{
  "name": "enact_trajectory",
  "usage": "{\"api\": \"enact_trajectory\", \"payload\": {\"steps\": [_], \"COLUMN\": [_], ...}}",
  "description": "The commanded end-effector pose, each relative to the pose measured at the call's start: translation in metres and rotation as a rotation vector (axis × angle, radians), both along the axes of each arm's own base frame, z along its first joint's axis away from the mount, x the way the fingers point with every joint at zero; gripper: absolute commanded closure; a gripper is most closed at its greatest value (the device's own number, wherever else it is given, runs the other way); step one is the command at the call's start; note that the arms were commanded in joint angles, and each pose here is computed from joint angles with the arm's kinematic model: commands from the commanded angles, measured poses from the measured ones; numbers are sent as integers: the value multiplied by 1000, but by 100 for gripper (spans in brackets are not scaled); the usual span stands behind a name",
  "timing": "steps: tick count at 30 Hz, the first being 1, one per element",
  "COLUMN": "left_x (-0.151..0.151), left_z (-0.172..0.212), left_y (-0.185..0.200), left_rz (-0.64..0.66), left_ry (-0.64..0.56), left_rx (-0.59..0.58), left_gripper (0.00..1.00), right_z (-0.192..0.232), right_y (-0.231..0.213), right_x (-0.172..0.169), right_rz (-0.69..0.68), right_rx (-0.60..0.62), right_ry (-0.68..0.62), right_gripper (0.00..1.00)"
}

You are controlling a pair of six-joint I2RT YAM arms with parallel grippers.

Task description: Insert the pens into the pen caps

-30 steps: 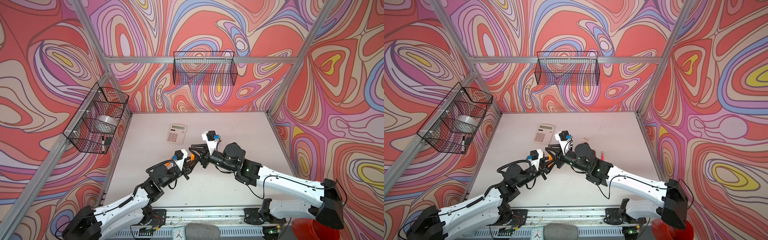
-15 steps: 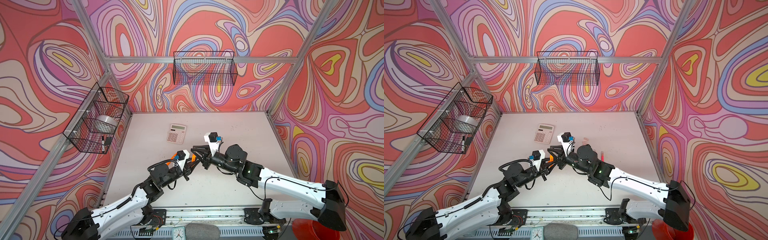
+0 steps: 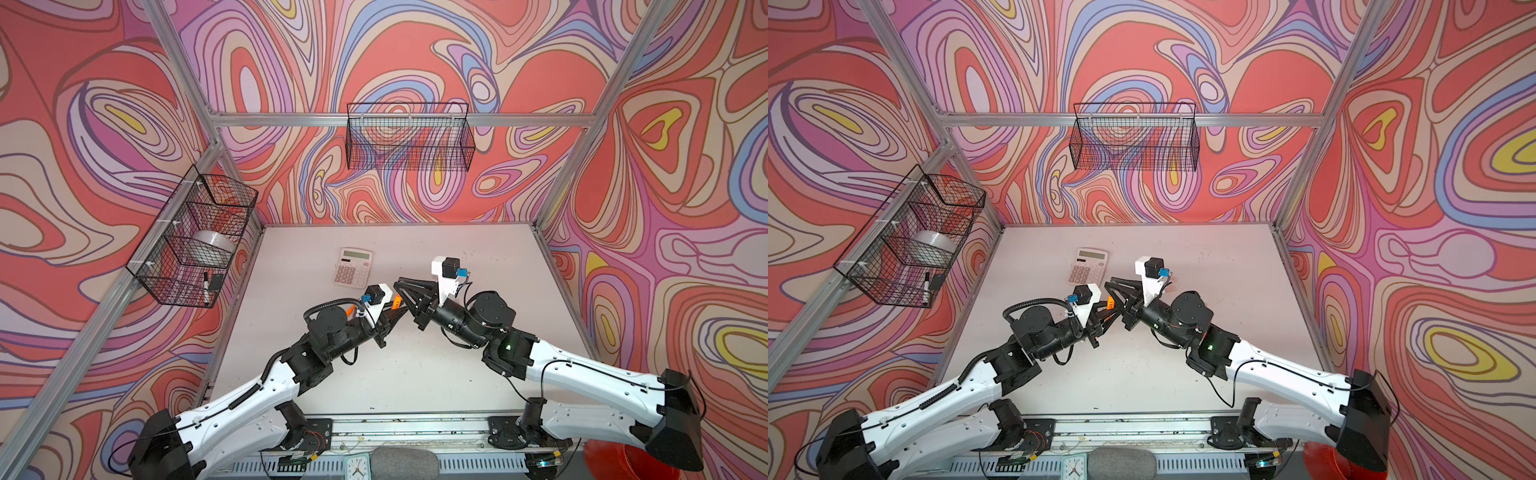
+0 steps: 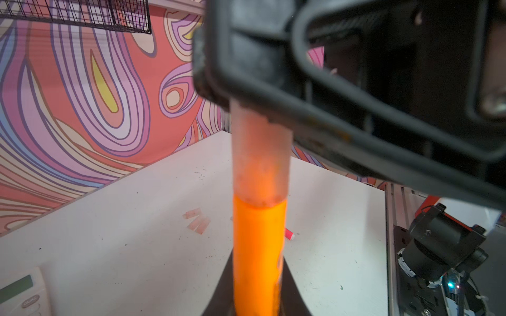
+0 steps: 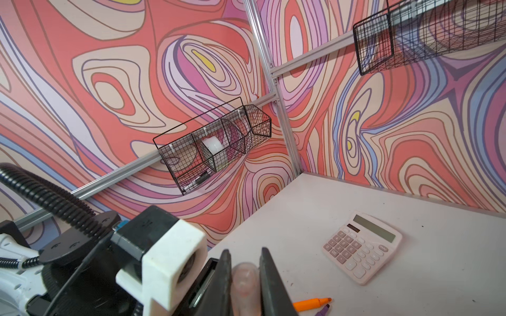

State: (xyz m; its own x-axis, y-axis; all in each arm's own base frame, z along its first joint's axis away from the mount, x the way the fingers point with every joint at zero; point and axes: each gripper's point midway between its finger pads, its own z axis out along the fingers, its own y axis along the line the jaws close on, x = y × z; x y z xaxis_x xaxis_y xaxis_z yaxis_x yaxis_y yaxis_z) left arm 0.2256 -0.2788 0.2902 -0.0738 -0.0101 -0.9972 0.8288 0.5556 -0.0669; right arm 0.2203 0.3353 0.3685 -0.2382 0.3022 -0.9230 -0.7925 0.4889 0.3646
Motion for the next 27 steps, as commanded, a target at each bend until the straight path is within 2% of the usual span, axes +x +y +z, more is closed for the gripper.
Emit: {"api": "enact_trajectory", "payload": {"steps": [1, 7, 12, 20, 27], "left_x": [16, 37, 55, 47, 39], "left_z": [127, 151, 164, 190, 215], "left_y": [28, 50, 73, 76, 94], "left_rz": [161, 266, 283, 265, 315], "left_ry": [-268, -283, -249, -325, -400], "left_rx": [-277, -346, -436, -452, -500], "left_gripper": [100, 100, 100, 100, 100], "right_z": [-123, -151, -176, -210, -227], "right_y": [29, 21, 19, 16, 22], "right_x": [-58, -64, -71, -76, -83], "right_rz": [273, 271, 286, 271, 280], "right_rx": [-298, -348, -394, -456, -456], "right_ry": [266, 300, 351, 418, 457], "right_gripper": [100, 100, 100, 100, 100]}}
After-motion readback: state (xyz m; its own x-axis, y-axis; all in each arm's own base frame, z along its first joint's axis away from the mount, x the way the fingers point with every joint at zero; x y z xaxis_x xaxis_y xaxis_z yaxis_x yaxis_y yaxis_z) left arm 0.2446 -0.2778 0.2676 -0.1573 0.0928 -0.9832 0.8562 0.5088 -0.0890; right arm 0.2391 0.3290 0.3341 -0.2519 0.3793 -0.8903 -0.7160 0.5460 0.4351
